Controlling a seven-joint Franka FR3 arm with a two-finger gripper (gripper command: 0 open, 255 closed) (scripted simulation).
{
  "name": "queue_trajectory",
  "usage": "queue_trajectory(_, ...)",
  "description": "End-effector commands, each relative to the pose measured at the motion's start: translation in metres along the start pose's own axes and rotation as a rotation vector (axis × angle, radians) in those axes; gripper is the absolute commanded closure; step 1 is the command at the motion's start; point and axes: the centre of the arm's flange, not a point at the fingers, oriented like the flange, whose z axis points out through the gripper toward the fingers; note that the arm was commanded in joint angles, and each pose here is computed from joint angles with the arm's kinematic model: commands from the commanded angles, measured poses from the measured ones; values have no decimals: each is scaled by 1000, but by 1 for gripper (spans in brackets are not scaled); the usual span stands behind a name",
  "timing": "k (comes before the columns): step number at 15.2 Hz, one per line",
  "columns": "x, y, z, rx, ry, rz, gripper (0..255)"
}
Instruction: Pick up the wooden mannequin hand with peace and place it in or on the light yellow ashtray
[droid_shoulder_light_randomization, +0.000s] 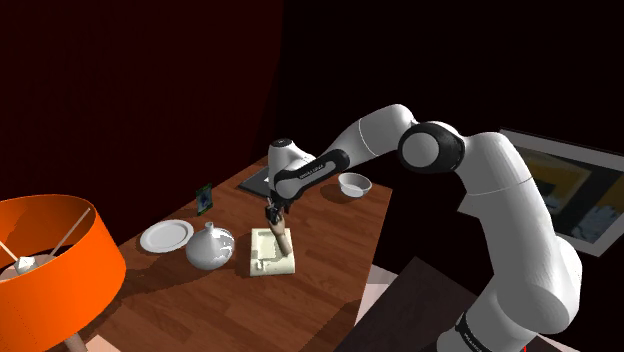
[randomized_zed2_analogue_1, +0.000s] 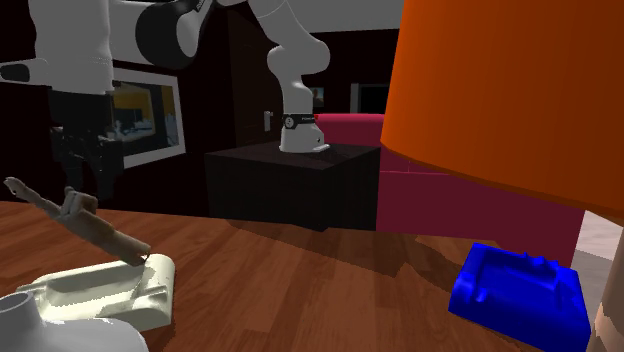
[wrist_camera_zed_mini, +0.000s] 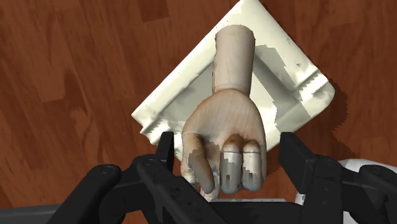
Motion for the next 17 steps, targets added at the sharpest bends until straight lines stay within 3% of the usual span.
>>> queue_trajectory(1, 0, 0, 0, 0, 0, 0, 0)
queue_trajectory(5, 0, 0, 0, 0, 0, 0, 0)
queue_trajectory(9, 0, 0, -50, 0, 0, 0, 0)
queue_trajectory(17, 0, 0, -50, 0, 0, 0, 0)
